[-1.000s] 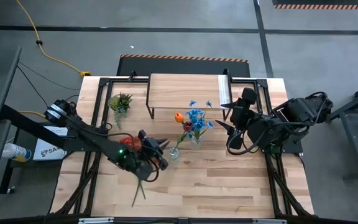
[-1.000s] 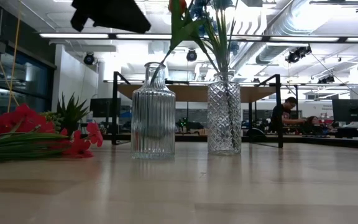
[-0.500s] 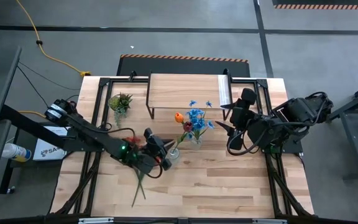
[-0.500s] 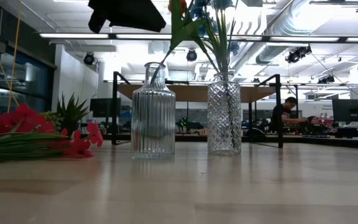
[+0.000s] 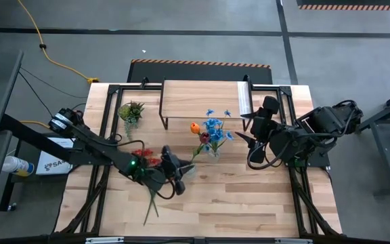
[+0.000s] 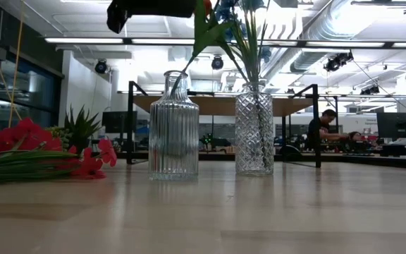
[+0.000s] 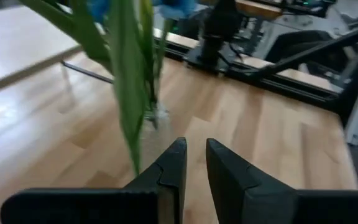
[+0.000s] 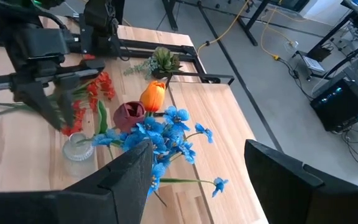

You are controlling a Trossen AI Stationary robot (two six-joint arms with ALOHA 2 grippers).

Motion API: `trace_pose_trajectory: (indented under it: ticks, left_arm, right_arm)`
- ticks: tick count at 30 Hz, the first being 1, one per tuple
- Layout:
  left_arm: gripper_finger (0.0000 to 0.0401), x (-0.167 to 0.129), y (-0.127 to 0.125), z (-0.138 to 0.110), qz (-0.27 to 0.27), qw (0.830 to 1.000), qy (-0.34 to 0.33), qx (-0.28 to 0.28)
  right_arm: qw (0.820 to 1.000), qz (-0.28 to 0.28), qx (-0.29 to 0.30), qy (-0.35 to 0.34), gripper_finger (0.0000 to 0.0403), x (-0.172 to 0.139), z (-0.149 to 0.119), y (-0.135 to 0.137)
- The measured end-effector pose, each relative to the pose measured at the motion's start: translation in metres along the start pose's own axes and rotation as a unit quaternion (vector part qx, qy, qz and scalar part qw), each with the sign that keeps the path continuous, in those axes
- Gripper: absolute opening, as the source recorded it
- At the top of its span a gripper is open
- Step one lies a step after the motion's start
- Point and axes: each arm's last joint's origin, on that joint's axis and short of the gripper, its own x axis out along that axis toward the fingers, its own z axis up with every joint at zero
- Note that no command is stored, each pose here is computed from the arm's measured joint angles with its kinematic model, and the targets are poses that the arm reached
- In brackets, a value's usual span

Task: Pick and place flowers into a vace then onto a shelf
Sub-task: Put the right orange flowers into the bottom transparent vase

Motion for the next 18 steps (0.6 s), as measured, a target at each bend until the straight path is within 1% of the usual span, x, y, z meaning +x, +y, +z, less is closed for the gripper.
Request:
trace_pose_trajectory:
  ticks: [3, 6, 8, 13, 15, 18]
  left_arm:
    - [0.0097, 0.0000, -0.0018, 0.0007, -0.022, 1.000, 0.006, -0.008]
    - [0.0097, -0.0001, -0.0024, 0.0002, -0.031, 0.999, 0.012, -0.007]
    - [0.0097, -0.0001, -0.0022, -0.0005, -0.033, 0.999, 0.016, -0.004]
    - [0.0097, -0.0024, -0.0054, -0.0023, -0.059, 0.998, 0.030, -0.003]
    - [0.0097, -0.0040, -0.0077, -0.0039, -0.083, 0.996, 0.044, -0.001]
    - [0.0097, -0.0075, -0.0087, -0.0054, -0.106, 0.992, 0.067, -0.008]
  right_arm:
    - [1.000, 0.000, 0.000, 0.000, 0.0245, 0.0001, 0.0000, -0.0001]
    - [1.000, 0.002, 0.000, 0.001, 0.0245, 0.0001, -0.0001, 0.0001]
    - [1.000, 0.008, 0.000, 0.002, 0.0245, 0.0000, -0.0002, 0.0004]
    - [1.000, 0.025, 0.001, 0.007, 0.0245, 0.0000, -0.0004, 0.0014]
    - [1.000, 0.030, 0.002, 0.009, 0.0245, -0.0001, -0.0005, 0.0017]
    - [0.999, 0.031, 0.002, 0.009, 0.0245, -0.0001, -0.0006, 0.0018]
